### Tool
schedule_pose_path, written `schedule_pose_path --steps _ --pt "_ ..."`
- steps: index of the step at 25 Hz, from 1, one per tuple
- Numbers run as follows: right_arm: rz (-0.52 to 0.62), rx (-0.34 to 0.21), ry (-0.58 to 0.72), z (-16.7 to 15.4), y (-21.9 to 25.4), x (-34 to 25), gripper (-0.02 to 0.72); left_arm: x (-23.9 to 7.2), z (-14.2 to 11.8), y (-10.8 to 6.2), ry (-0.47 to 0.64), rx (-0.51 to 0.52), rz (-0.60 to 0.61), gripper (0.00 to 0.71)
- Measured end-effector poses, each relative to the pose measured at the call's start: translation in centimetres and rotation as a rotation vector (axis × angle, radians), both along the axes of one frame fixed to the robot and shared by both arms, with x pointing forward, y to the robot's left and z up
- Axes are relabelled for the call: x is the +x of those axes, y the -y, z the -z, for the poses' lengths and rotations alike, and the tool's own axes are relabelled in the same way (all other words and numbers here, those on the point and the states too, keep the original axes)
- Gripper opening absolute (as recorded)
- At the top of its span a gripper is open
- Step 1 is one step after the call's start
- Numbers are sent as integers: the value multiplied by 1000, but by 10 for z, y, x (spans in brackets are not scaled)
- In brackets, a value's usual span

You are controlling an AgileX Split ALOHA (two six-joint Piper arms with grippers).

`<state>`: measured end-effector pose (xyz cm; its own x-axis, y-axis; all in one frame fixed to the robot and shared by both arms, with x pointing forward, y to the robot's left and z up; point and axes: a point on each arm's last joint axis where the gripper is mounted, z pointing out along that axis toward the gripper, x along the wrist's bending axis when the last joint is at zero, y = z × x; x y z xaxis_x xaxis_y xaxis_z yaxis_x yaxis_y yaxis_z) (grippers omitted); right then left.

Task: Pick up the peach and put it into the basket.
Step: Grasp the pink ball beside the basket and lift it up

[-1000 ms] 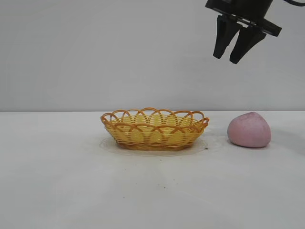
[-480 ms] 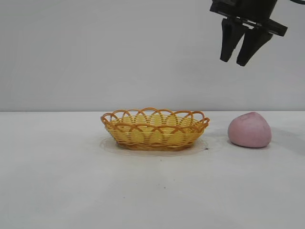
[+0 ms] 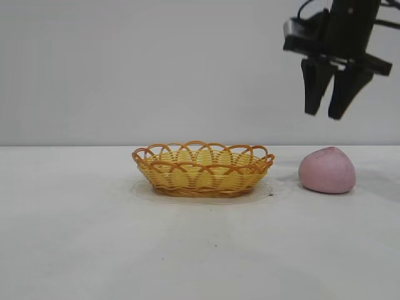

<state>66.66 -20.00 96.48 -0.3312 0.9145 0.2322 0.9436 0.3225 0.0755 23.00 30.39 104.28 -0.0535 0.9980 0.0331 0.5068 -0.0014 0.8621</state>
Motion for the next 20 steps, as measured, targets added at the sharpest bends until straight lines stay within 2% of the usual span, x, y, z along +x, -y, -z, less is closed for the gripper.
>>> schedule_pose_path --steps 6,10,13,15,17,20 --pt "-43 -24 -129 33 -12 -26 333 0 0 0 0 0 -2 334" --pt "-103 -62 -105 38 -22 -30 103 0 0 0 0 0 -2 334" --pt "-135 -108 -84 39 -25 -30 0 0 0 0 0 -2 -1 334" --pt "-138 -140 -58 35 -23 -30 0 0 0 0 0 -2 -1 334" --pt "-135 -144 -17 23 -22 -30 0 0 0 0 0 -3 0 334" --pt "-128 -91 76 -5 -26 -32 0 0 0 1 0 -6 2 334"
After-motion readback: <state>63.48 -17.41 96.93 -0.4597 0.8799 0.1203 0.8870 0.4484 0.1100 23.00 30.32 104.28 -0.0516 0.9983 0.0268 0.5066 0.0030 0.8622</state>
